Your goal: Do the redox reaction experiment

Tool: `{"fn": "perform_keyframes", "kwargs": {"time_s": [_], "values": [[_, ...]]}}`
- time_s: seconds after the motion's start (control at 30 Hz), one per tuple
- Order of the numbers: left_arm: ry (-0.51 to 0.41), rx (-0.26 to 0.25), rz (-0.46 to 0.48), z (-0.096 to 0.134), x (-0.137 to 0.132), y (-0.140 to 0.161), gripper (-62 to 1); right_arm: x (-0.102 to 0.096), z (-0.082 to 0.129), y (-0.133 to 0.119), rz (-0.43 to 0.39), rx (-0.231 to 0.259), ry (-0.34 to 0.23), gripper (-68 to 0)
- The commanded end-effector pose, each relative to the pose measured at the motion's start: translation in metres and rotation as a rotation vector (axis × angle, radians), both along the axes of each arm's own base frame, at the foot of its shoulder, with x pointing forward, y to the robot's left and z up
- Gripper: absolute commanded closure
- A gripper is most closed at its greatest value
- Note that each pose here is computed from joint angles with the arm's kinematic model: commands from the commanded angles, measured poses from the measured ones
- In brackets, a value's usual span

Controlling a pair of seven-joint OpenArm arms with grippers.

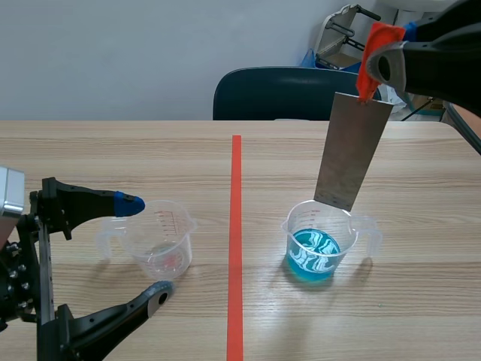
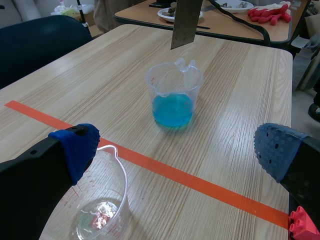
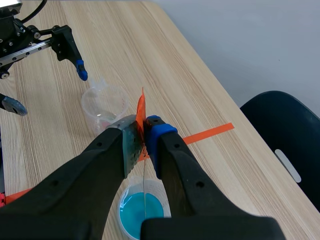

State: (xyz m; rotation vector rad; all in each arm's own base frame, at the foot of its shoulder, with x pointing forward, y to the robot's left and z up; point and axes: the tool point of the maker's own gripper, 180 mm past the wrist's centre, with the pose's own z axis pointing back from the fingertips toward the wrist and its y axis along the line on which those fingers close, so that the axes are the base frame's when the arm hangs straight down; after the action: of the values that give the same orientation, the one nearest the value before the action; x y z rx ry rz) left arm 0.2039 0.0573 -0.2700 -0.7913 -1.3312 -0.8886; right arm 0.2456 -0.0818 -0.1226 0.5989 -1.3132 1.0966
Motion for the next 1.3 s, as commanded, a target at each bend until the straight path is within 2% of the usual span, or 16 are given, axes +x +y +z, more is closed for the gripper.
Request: {"fn": "perform_keyframes", "kwargs": {"time_s": [0.0,0.23,0.43,0.9,1.27], "values": [[-0.014,-0.029,0.004,0.007,0.002,-0.001,-62.3,0.001,0.008,0.001,0.006,0.021,-0.018,-0.8],[-0.014,-0.029,0.004,0.007,0.002,-0.001,-62.3,-0.002,0.008,0.003,0.024,0.020,-0.015,-0.9],[-0.014,-0.029,0.004,0.007,0.002,-0.001,-62.3,-0.001,0.006,0.001,0.025,0.038,-0.020,-0.9],[-0.014,-0.030,0.004,0.007,0.002,-0.001,-62.3,-0.004,-0.022,0.003,0.038,0.043,0.000,-0.9],[-0.014,-0.029,0.004,0.007,0.002,-0.001,-62.3,-0.006,-0.036,0.005,0.051,0.053,0.000,-0.9]]}}
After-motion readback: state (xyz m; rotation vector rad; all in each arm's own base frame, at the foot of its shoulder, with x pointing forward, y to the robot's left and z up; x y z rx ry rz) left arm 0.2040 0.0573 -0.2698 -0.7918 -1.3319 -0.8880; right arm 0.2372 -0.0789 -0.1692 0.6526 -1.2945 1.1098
